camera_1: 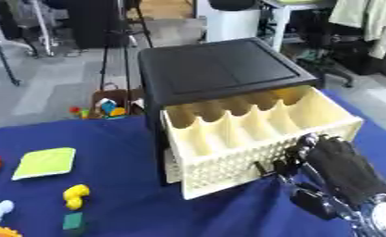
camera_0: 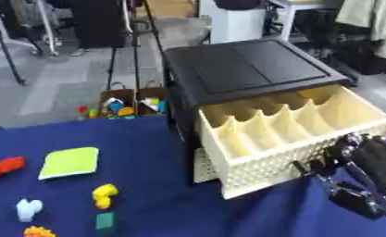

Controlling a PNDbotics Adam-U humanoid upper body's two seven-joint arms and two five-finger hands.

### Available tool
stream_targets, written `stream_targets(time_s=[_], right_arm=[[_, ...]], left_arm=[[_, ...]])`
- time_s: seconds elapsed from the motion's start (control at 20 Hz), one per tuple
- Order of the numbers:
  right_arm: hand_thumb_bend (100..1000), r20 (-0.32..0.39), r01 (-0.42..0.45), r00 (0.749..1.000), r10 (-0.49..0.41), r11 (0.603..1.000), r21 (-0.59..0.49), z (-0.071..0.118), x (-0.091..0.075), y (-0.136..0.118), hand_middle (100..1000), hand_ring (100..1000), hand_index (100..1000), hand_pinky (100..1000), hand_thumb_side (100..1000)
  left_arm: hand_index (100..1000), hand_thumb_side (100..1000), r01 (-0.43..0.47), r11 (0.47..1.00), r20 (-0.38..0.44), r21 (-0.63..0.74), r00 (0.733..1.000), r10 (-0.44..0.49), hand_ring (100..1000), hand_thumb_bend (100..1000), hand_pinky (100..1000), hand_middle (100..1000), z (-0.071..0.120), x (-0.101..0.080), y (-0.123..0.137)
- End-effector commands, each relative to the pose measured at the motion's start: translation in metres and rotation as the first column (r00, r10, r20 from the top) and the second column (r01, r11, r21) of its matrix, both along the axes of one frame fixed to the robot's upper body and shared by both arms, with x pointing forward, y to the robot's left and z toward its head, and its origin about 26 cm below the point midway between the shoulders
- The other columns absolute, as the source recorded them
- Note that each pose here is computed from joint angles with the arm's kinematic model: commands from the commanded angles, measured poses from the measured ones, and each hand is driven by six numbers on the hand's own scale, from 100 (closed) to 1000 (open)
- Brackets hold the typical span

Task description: Pick up objects from table and place into drawer.

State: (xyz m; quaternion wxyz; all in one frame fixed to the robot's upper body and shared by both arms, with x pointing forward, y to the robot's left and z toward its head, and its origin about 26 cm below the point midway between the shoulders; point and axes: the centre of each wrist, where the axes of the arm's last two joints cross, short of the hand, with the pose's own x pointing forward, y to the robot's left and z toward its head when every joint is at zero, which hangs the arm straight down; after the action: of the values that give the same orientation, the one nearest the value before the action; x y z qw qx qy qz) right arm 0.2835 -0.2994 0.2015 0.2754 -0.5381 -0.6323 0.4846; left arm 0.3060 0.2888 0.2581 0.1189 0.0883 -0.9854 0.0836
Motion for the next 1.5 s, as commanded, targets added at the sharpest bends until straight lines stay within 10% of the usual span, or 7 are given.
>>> stream_targets(time_s=[0.05,1.5], right_arm=[[273,0.008,-0.027,1.0,0.027,1.0,-0.004,0.007,0.001,0.0,210,315,246,303,194],[273,0.012,0.059,0.998,-0.06,0.998,0.012,0.011,0.0,-0.007,203,302,243,300,176]], left_arm=[[857,1000,-0.001,1.0,0.026,0.017,1.0,0.001,780,341,689,820,0.008,-0.003,0.001],[857,1000,-0.003,1.0,0.017,0.022,1.0,0.003,781,339,688,819,0.007,-0.003,0.002]])
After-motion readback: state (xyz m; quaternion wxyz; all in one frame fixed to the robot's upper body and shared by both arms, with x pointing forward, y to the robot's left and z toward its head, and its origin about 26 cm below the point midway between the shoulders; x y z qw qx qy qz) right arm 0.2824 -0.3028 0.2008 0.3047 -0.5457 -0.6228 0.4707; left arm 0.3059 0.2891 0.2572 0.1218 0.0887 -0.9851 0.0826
